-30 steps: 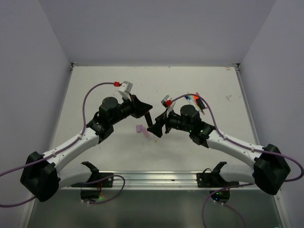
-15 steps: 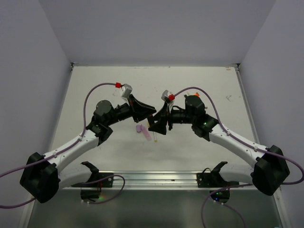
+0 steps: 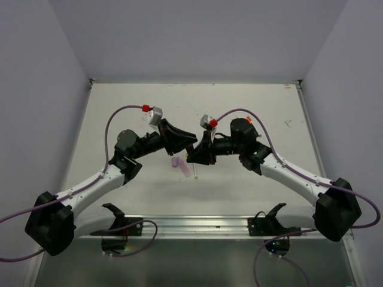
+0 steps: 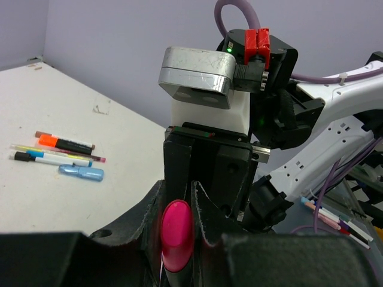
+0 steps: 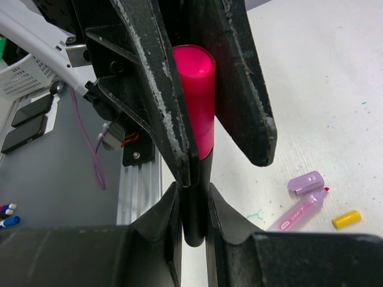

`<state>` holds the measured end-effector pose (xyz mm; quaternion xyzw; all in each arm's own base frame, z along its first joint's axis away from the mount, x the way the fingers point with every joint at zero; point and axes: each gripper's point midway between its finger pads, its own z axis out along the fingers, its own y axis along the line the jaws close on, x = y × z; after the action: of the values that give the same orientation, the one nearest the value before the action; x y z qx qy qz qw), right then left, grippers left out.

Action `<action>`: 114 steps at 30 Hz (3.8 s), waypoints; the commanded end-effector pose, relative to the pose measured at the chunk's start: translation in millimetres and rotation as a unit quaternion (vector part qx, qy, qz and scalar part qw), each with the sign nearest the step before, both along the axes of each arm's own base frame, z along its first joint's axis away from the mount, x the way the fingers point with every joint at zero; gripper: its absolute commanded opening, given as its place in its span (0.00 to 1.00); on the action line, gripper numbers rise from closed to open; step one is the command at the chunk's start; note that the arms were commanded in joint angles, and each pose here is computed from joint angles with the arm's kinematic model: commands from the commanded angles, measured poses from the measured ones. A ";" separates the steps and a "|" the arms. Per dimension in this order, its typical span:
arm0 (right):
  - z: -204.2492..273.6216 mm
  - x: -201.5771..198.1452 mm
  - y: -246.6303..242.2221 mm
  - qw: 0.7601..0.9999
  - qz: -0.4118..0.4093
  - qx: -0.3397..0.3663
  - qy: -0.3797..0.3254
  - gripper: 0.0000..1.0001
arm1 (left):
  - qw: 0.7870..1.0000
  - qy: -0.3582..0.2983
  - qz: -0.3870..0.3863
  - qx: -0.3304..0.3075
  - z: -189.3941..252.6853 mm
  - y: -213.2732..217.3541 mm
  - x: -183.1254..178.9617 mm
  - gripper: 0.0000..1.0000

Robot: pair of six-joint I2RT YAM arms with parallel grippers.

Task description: Open the pen caps

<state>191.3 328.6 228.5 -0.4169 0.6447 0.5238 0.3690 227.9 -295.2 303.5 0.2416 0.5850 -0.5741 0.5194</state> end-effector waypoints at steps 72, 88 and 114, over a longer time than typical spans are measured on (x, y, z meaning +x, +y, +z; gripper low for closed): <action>-152.4 9.5 -70.7 0.947 -0.165 -0.189 0.201 0.00 | 0.973 -0.024 0.203 -0.111 83.9 79.9 84.4 0.00; -186.6 58.7 -96.0 0.869 -0.327 -0.280 0.244 0.04 | 0.883 0.373 0.209 0.193 -183.3 -15.9 87.2 0.00; -179.1 75.0 -98.8 0.846 -0.373 -0.299 0.235 0.60 | 0.844 0.401 0.232 0.272 -242.4 -18.2 73.3 0.39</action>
<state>255.4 240.2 27.4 -0.0971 0.9461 0.2394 0.1956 295.9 -315.1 41.8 -0.0147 0.9221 -0.2978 0.2468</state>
